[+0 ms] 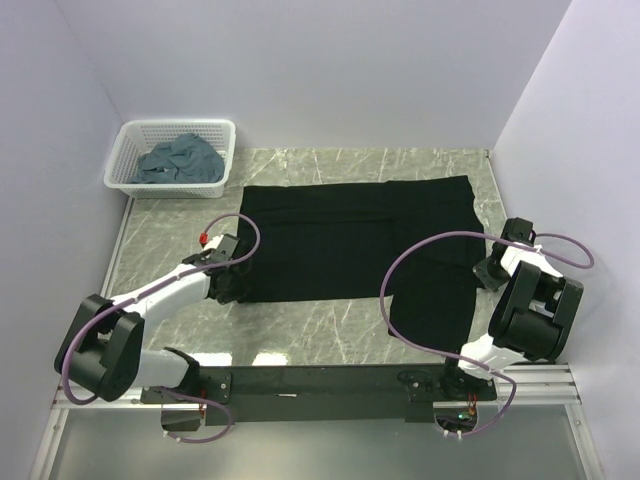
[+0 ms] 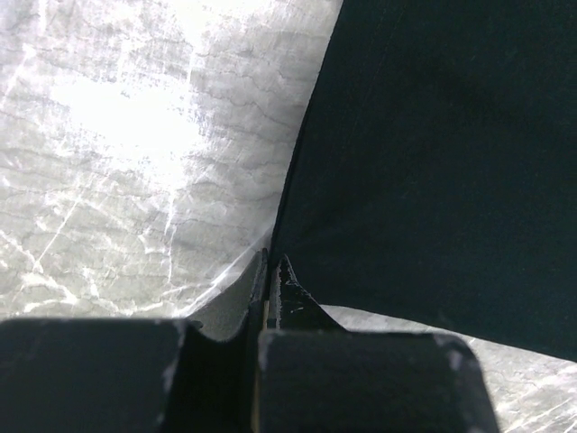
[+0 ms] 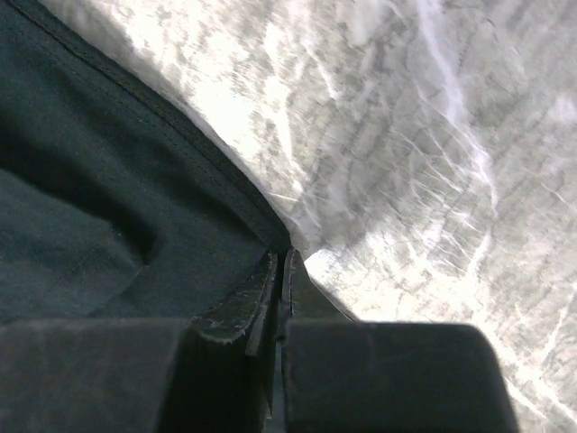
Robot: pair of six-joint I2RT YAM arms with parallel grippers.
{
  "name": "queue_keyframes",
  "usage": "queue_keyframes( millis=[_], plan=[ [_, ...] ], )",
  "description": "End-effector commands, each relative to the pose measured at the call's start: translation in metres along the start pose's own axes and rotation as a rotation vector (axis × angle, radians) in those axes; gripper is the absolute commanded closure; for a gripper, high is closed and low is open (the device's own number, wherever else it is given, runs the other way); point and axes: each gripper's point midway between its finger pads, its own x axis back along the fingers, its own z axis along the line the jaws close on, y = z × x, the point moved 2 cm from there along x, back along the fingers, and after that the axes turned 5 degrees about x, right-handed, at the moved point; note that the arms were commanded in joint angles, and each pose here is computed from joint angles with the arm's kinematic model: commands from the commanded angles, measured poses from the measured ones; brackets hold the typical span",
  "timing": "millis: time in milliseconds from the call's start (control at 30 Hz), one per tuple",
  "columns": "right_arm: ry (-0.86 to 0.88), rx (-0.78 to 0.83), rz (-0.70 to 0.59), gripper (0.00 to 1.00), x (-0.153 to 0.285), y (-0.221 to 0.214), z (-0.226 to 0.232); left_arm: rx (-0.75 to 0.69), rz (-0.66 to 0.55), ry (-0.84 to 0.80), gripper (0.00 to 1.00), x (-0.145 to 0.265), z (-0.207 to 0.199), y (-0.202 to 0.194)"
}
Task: Fold and stack the t-shirts
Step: Fold the tshirt
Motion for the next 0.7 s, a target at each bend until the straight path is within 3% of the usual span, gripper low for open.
queue_keyframes(
  millis=[0,267,467,667],
  plan=[
    [-0.038,-0.047,-0.024,1.0,0.016,0.007,-0.007,-0.005,-0.011,0.006,0.99,0.007,0.002,0.003],
    [-0.002,-0.068,-0.011,1.0,0.055,0.022,0.004,0.008,-0.05,0.0,0.99,0.022,-0.005,0.028],
    [0.097,-0.017,-0.051,1.0,0.076,0.048,0.034,0.042,-0.071,-0.027,0.99,0.028,-0.011,0.063],
    [0.081,0.053,-0.075,1.0,0.075,0.075,0.064,0.075,-0.089,-0.031,0.99,0.021,-0.024,0.11]
  ],
)
